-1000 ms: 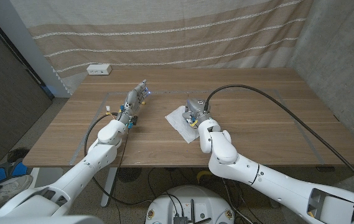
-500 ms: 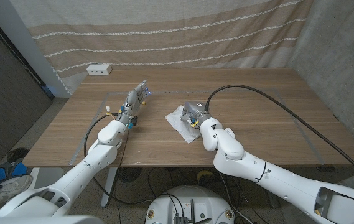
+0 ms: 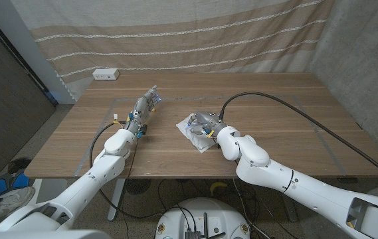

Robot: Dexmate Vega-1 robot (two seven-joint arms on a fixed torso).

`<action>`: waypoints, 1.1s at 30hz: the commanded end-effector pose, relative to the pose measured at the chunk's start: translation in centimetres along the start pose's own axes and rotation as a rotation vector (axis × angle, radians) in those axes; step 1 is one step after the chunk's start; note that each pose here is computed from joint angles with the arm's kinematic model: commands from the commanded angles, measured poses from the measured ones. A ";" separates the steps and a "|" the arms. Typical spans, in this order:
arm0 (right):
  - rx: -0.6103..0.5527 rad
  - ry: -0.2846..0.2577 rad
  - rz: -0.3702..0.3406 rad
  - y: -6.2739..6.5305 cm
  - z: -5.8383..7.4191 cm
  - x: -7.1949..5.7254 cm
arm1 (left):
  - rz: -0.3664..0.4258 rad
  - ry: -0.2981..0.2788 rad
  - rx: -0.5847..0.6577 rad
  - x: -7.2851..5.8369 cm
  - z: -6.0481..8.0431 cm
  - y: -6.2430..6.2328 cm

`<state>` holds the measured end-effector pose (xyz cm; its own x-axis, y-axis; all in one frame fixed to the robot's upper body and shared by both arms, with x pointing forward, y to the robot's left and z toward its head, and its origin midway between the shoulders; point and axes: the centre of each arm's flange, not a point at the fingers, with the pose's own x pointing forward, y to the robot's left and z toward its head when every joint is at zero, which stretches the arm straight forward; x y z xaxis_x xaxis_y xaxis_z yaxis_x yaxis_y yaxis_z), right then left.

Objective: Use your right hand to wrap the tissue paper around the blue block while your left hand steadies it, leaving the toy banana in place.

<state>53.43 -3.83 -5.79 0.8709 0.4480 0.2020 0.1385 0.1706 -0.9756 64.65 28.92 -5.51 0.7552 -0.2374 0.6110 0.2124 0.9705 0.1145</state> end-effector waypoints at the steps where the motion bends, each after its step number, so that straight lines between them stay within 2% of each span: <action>1: -0.070 -0.049 0.035 -0.6 -0.7 -0.7 | -0.007 0.008 -0.001 0.0 -0.2 -0.4; 6: -0.077 -0.056 -0.042 -0.5 -0.8 -1.2 | -0.009 0.004 -0.006 -0.1 -0.2 -0.5; 9: -0.054 -0.052 -0.129 -0.5 -1.2 -1.6 | -0.011 0.001 -0.002 -0.1 -0.2 -0.5; 17: 0.032 0.000 -0.359 -0.5 -2.3 -2.6 | -0.015 0.001 -0.002 -0.1 -0.2 -0.5; 19: 0.018 0.015 -0.372 -0.6 -2.4 -2.6 | -0.016 -0.003 -0.002 -0.1 -0.2 -0.6; 26: 0.014 0.046 -0.340 -0.8 -3.2 -2.9 | -0.021 -0.005 -0.001 -0.1 -0.2 -0.6; 33: -0.004 0.069 -0.315 -0.3 -3.9 -3.7 | -0.026 -0.002 0.003 -0.1 -0.1 -0.7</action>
<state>52.41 -7.60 -5.94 0.8010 0.3468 0.4879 0.3984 0.2995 -0.8669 64.56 28.38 -5.81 0.7501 -0.2541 0.6106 0.2264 0.9661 0.1238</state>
